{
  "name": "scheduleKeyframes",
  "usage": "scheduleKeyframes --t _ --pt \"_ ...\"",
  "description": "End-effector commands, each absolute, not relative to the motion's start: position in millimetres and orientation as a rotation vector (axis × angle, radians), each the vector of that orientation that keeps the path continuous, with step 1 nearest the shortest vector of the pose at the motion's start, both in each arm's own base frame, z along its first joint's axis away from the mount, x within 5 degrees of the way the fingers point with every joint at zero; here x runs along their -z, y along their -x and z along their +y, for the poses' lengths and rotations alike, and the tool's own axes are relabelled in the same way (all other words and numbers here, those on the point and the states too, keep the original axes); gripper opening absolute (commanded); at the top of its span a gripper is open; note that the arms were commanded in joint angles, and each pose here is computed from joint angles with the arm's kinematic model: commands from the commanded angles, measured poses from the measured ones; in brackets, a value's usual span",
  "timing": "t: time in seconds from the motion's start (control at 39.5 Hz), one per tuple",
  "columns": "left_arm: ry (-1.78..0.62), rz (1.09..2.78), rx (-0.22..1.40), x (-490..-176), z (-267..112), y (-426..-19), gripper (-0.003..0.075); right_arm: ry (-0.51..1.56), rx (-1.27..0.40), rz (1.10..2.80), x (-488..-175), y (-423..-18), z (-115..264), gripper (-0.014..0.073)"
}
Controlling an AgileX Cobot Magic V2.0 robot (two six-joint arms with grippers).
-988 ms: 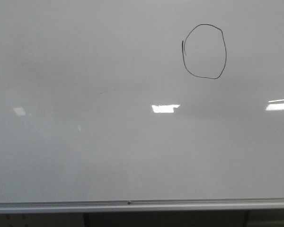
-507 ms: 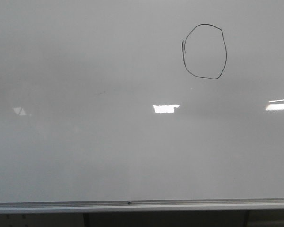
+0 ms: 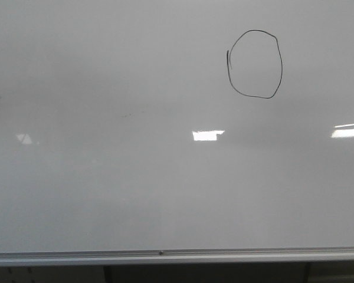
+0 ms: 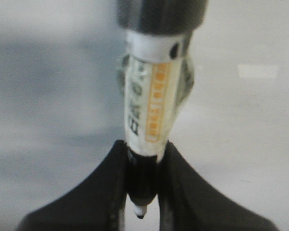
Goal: Write number 0 on whiteboard
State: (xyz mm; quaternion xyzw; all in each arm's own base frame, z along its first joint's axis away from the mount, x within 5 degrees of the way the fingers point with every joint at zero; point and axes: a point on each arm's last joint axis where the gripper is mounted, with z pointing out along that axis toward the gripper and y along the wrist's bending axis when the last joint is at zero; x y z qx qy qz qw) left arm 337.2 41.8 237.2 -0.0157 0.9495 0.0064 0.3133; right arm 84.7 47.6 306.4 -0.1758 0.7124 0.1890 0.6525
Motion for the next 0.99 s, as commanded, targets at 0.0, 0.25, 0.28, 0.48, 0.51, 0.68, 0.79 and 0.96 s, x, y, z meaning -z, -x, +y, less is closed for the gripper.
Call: scheduleKeyframes --t 0.0,0.25,0.28,0.48,0.51,0.68,0.79,0.96 --pt "0.062 2.414 -0.022 -253 43 -344 -0.0015 0.345 -0.412 1.568 -318 -86 44 -0.0067" --pt "0.063 2.423 -0.021 -249 43 -346 0.015 0.354 -0.418 1.575 -317 -86 45 -0.0067" --pt "0.063 2.423 -0.021 -249 43 -346 0.0181 0.354 -0.418 1.575 -317 -86 45 -0.0067" --pt "0.063 2.421 -0.021 -249 43 -346 0.0384 0.356 -0.42 1.576 -317 -86 45 -0.0067" --pt "0.063 2.421 -0.021 -249 43 -346 0.0419 0.357 -0.42 1.576 -317 -86 45 -0.0067" --pt "0.059 2.438 -0.014 -253 42 -341 0.0552 0.359 -0.422 1.578 -317 -86 45 -0.0067" --pt "0.03 2.456 -0.028 -267 41 -329 0.0549 0.359 -0.422 1.578 -317 -86 45 -0.0067" --pt "-0.002 2.365 -0.069 -306 38 -301 0.0547 0.359 -0.421 1.577 -317 -86 45 -0.0067"
